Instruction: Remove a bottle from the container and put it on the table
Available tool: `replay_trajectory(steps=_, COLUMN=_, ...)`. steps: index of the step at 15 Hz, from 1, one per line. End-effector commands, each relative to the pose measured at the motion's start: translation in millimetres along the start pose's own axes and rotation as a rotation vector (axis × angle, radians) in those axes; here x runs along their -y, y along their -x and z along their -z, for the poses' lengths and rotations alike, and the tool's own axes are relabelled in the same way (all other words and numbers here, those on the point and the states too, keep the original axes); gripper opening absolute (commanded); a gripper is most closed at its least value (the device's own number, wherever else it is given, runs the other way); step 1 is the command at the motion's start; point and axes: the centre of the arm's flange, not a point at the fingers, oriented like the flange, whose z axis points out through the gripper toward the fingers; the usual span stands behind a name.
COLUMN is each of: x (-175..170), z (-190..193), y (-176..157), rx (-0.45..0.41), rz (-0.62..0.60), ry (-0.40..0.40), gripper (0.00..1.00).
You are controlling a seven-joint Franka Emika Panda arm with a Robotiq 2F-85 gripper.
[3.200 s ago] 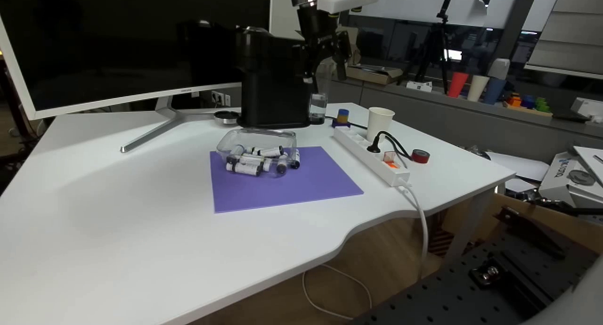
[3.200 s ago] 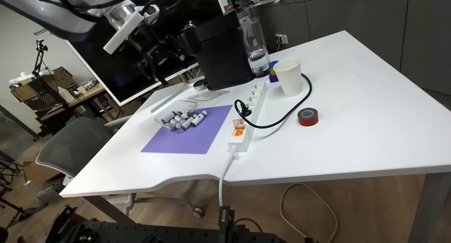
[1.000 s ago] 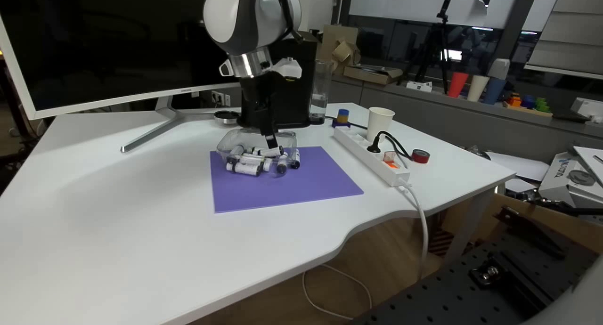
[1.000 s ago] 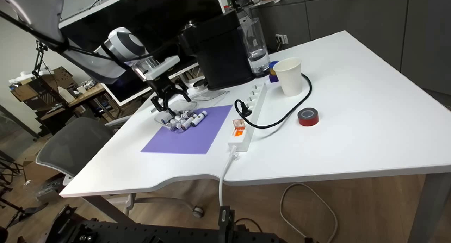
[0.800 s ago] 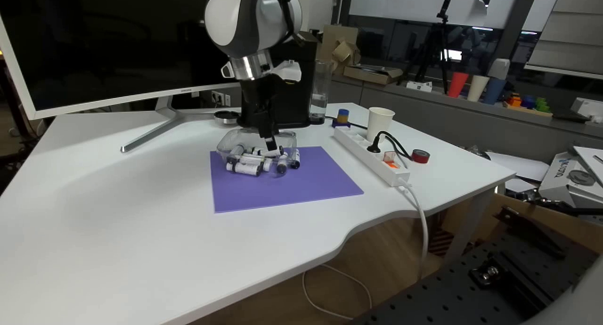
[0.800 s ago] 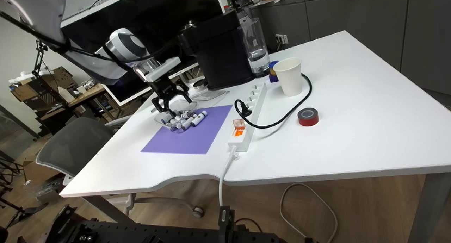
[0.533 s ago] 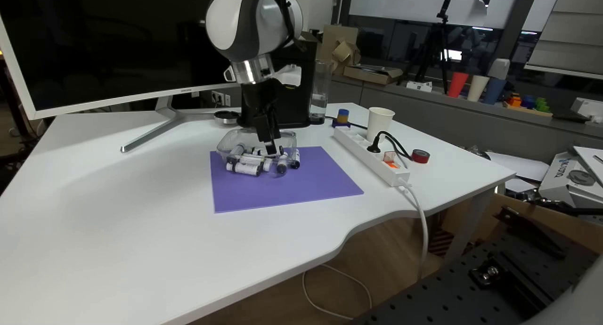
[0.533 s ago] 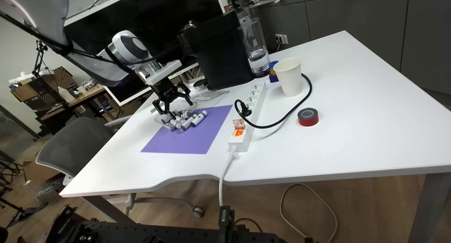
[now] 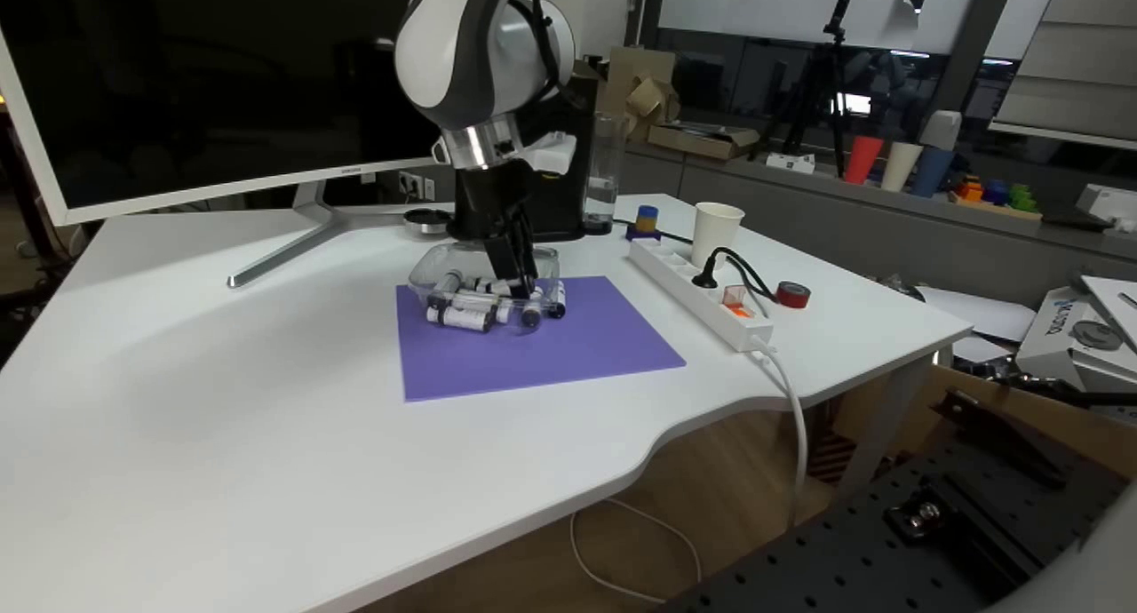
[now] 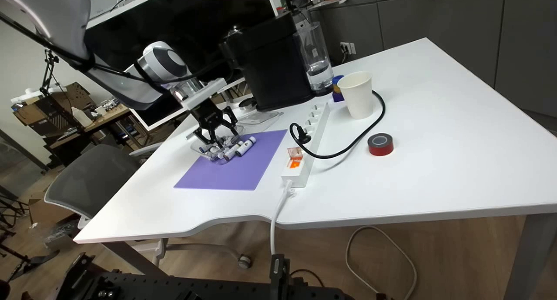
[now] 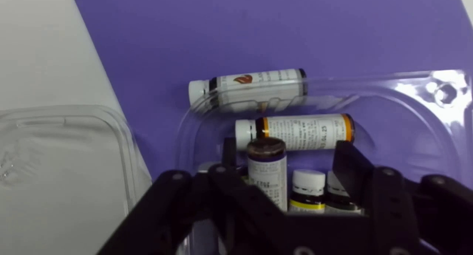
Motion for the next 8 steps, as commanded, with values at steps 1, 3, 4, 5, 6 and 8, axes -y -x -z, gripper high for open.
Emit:
replay_trajectory(steps=1, x=-2.8, z=-0.4, y=0.3, rx=0.009, rz=-0.045, ry=-0.003, gripper=0.38)
replay_trajectory(steps=3, x=-1.2, z=3.6, y=1.8, rx=0.004, rz=-0.044, ry=-0.002, gripper=0.25)
replay_trajectory(steps=4, x=0.7, z=8.0, y=3.3, rx=0.0, rz=-0.042, ry=0.001, gripper=0.19)
replay_trajectory(steps=5, x=2.6, z=12.9, y=5.2, rx=-0.005, rz=-0.041, ry=0.006, gripper=0.11)
replay_trajectory(steps=6, x=5.0, z=21.5, y=9.4, rx=-0.012, rz=-0.046, ry=0.014, gripper=0.05)
replay_trajectory(steps=8, x=9.9, z=40.6, y=19.8, rx=-0.024, rz=-0.059, ry=0.026, gripper=0.07)
